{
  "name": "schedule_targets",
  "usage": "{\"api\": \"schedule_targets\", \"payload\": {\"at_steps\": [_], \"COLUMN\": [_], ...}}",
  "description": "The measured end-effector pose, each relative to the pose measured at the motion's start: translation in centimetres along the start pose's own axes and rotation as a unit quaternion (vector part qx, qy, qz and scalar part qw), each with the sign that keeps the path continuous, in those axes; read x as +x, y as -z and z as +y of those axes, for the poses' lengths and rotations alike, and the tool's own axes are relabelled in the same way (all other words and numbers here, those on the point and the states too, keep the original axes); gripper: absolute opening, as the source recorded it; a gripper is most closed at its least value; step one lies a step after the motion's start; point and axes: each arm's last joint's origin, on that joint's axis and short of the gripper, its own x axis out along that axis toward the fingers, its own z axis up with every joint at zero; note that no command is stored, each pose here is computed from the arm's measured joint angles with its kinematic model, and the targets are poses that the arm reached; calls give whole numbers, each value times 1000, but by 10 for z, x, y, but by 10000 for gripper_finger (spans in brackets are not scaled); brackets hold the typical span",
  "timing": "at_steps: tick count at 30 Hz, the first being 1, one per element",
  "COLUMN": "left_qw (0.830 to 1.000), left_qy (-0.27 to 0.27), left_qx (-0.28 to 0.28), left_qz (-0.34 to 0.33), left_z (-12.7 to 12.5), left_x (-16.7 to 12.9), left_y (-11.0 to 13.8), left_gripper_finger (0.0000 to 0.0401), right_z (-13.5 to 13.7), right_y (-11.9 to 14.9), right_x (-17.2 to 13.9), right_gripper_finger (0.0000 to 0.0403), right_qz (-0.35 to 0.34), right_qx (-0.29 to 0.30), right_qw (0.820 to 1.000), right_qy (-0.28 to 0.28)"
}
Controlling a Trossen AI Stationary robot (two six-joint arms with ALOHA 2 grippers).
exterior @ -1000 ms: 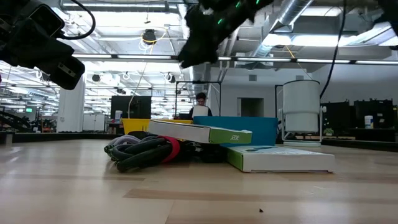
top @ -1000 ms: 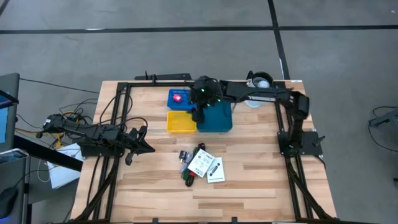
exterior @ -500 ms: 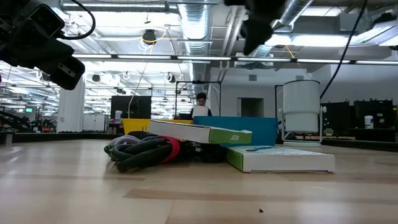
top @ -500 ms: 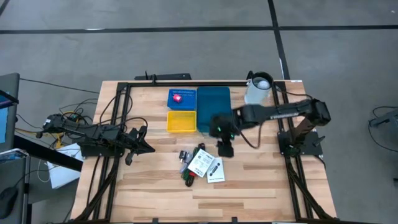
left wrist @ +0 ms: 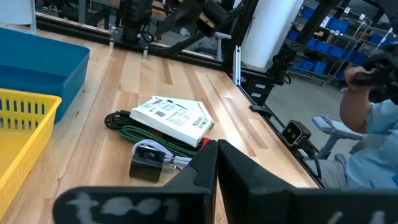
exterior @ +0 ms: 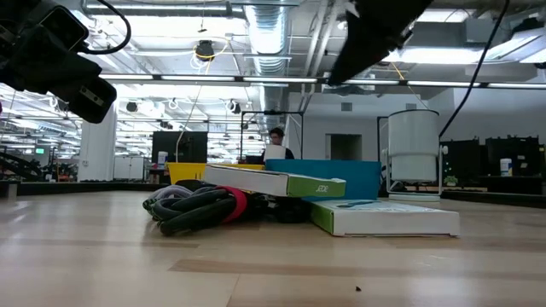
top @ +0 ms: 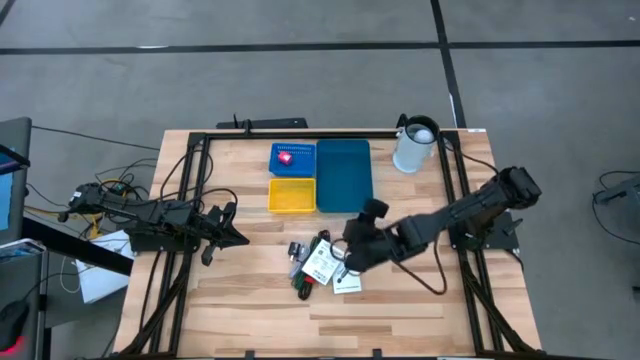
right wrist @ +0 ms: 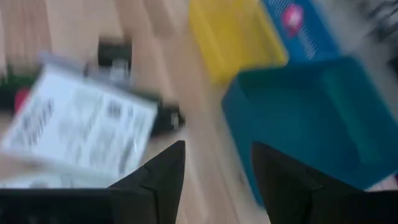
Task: Pick and place items into bin
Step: Put the black charger adapter into the blue basket
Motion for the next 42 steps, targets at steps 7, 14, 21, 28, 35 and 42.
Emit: {"api": "schedule_targets", "payload": {"at_steps": [7,14,21,28,35,42], "left_qw": [1000,998,995,982,965,966], "left_qy": [-9,-64,-90,-139,-167,-162], "left_qx": [2,-12,22,97,115,92], "left_qz": [-2,-23,-32,-83,-168,-177], "left_z": [1,4,5,5,3,-1], "left_x": [0,0,-1,-2,-6,-6], "left_y": [0,-1,-3,-12,-28,-38], "left_gripper_finger": [0,0,0,0,0,0], "right_z": [9,-10,-20,-20,-20,-30], "right_y": [3,3,1,15,21,21], "right_x": [-7,-7,-4,-23,-29,-22], "right_gripper_finger": [177,177,175,167,164,162], "right_qz": [-96,-138,-164,-206,-213,-183], "right_qx": [12,-14,19,88,109,97], "right_qw": [988,938,911,911,914,917], "right_qy": [123,317,378,346,328,340]}}
